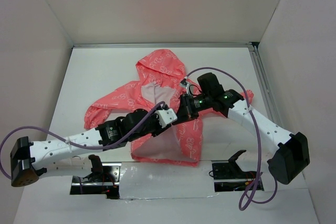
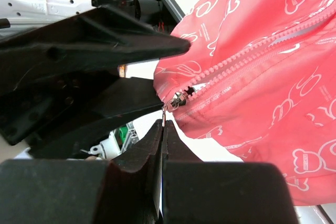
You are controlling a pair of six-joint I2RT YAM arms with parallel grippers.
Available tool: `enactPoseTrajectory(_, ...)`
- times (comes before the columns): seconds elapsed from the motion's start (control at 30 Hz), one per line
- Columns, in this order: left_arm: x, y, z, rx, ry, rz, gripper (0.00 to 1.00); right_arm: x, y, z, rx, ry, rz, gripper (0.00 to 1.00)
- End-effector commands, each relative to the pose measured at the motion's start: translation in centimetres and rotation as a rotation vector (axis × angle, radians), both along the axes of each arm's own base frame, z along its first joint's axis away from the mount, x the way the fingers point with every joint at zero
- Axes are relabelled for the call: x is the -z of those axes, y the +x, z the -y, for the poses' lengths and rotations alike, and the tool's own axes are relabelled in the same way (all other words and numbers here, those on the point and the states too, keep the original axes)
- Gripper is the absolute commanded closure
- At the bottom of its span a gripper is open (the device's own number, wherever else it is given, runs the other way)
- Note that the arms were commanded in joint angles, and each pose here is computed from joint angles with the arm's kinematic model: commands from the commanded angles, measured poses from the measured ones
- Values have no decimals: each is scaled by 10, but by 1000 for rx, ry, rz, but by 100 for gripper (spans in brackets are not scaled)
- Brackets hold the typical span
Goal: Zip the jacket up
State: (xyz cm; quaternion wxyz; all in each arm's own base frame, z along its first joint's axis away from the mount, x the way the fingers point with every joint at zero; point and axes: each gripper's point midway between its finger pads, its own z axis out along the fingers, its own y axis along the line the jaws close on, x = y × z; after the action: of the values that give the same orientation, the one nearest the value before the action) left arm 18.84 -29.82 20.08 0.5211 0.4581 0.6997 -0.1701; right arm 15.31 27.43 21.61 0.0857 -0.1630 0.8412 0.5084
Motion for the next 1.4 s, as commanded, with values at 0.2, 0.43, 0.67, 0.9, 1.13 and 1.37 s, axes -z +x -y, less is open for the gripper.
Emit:
enactPoseTrajectory(0.2,-37,-3,17,74,-96,68,55,-16,3,-5,-28,64,43,100)
enactPoseTrajectory(0.43,-36,-2,23,88,-85,67,84,-13,6,-6,-27,55,33,100)
enactPoseTrajectory(0.67,-34,-11,21,126,-100,54,100,-14,18,-1,-12,41,53,100)
enactPoseTrajectory(0.9,-36,-21,10,122,-143,23,100,-14,28,7,44,30,71,100)
enactPoseTrajectory(1.13,-75,-42,3,232,-266,96,100,20,69,20,255,-181,177,100)
enactPoseTrajectory(1.37,-90,-60,-3,318,-319,118,100,35,106,22,416,-379,306,100)
